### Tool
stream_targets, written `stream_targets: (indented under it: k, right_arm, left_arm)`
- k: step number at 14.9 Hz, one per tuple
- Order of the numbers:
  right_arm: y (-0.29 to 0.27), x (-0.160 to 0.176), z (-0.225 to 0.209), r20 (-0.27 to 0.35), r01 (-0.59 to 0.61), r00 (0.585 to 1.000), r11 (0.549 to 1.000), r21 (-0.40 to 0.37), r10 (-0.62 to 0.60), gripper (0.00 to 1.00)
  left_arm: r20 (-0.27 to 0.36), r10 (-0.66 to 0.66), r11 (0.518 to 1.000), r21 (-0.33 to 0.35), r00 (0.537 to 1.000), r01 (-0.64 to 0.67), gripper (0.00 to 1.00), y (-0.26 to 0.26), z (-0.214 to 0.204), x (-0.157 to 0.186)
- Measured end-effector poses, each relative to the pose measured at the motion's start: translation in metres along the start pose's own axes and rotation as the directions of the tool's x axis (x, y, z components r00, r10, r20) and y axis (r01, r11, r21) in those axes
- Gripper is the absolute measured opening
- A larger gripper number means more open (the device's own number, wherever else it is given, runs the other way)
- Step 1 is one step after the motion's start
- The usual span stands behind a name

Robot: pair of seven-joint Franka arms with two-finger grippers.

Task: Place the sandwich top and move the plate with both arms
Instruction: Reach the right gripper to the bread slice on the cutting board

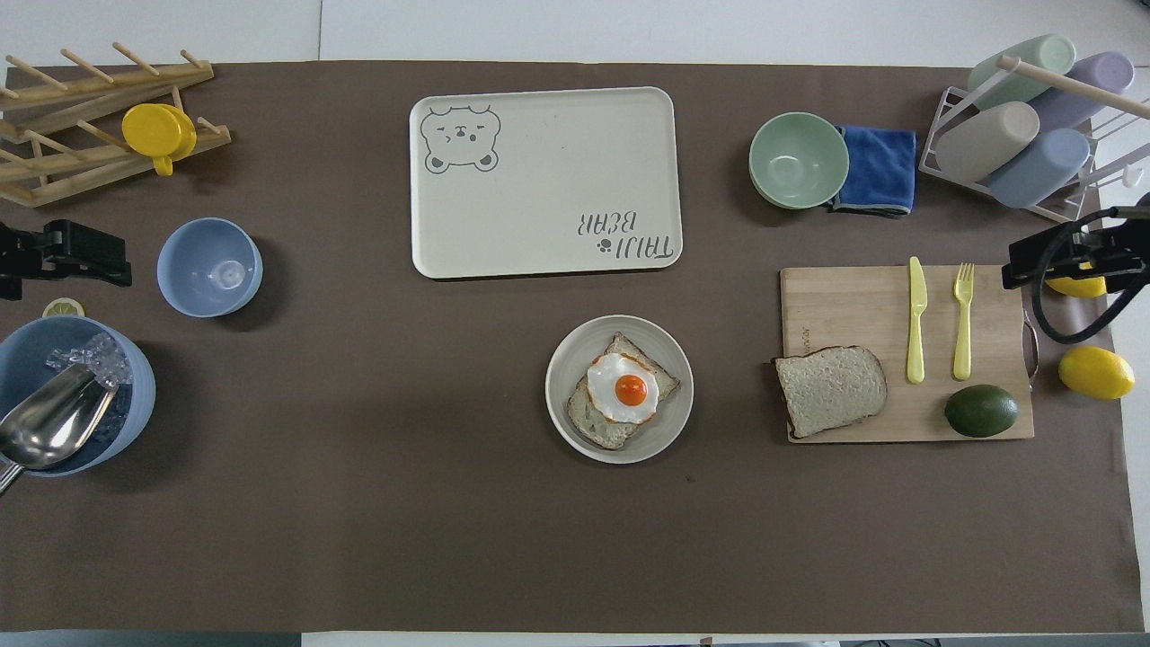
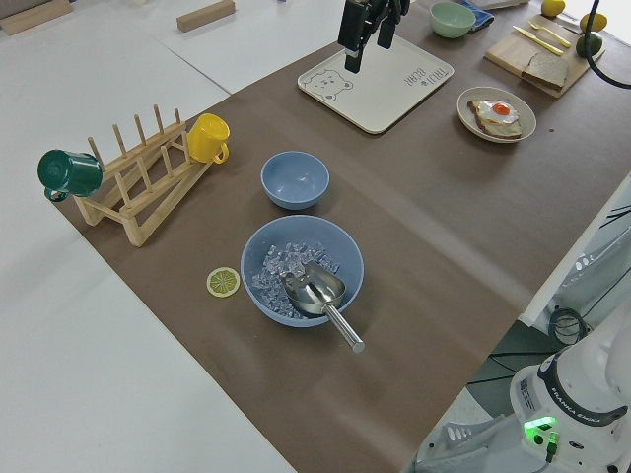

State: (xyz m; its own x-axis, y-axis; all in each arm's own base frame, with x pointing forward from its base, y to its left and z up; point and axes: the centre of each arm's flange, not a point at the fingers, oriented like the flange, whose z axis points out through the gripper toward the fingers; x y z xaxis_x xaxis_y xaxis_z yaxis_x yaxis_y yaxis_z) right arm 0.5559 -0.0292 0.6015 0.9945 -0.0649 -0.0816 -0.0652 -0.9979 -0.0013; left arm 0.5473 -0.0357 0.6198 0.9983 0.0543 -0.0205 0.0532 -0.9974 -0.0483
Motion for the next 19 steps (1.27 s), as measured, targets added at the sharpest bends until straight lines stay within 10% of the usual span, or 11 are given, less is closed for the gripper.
stream_targets:
  k: [11,19]
  right_arm:
    - [-0.085,0.0,0.036,-0.003,0.058,0.998,0.995,-0.075,-0.059,1.0]
    - [-0.273,0.001,0.205,0.04,-0.023,0.998,0.941,-0.337,0.039,1.0]
  left_arm:
    - [0.0,0.0,1.0,0.0,1.0,0.0,1.0,0.0,0.0,0.0]
    - [0.0,0.001,1.0,0.0,1.0,-0.001,1.0,0.0,0.0,0.0]
